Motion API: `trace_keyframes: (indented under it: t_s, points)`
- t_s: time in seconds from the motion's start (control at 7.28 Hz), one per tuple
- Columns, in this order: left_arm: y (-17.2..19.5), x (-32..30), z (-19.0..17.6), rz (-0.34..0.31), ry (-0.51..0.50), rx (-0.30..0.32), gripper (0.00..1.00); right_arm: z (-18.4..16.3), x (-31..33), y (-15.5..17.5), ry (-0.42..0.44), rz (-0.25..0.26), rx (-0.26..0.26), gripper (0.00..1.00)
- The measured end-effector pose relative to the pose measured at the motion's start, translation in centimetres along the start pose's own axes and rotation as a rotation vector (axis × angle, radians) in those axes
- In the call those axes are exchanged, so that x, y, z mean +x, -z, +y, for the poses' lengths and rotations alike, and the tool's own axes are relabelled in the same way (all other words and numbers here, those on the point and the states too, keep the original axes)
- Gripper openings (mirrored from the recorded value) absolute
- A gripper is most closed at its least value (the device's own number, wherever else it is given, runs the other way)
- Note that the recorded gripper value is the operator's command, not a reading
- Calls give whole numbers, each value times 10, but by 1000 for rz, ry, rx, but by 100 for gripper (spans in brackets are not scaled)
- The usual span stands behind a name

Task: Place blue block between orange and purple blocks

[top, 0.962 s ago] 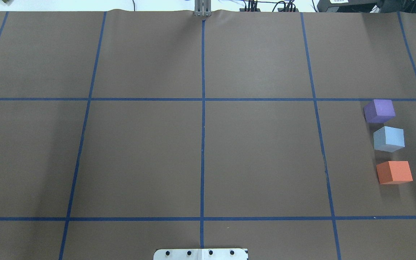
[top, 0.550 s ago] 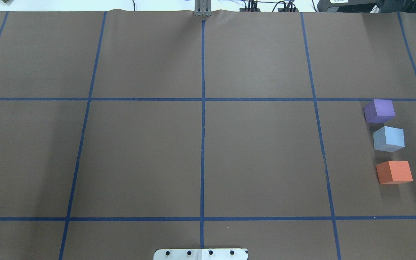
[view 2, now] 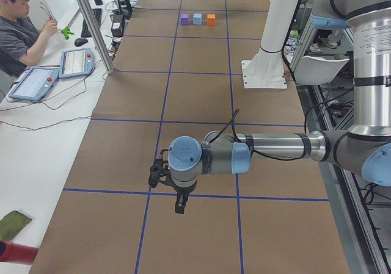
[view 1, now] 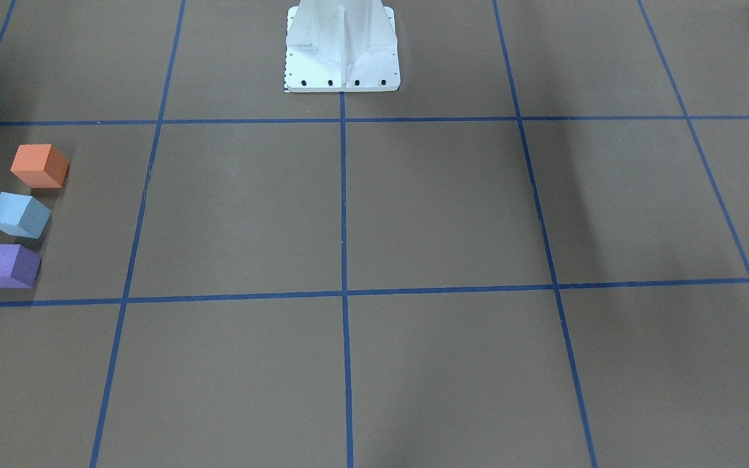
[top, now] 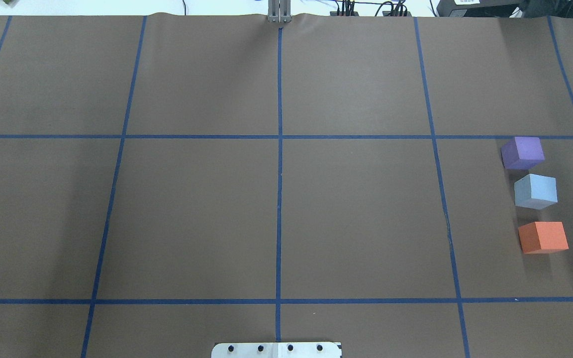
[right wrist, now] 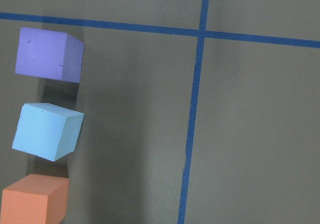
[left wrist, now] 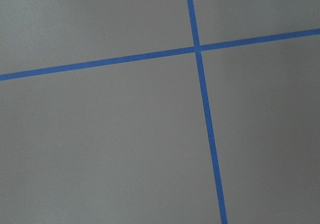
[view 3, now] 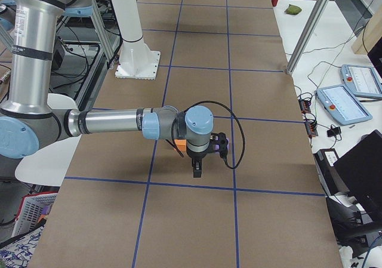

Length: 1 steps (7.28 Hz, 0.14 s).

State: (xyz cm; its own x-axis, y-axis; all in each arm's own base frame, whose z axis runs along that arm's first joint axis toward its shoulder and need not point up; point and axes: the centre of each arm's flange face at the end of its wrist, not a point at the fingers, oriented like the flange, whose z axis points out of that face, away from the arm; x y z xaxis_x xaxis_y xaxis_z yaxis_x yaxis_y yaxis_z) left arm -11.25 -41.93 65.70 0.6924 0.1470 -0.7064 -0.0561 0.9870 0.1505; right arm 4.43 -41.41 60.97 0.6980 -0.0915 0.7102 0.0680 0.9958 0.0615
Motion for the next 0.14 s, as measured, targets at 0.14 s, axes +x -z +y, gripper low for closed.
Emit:
trace_keyframes:
  t_s: [0.14]
  points:
    - [0,0,0,0,0,0,100,0,0,0,0,0,0,100]
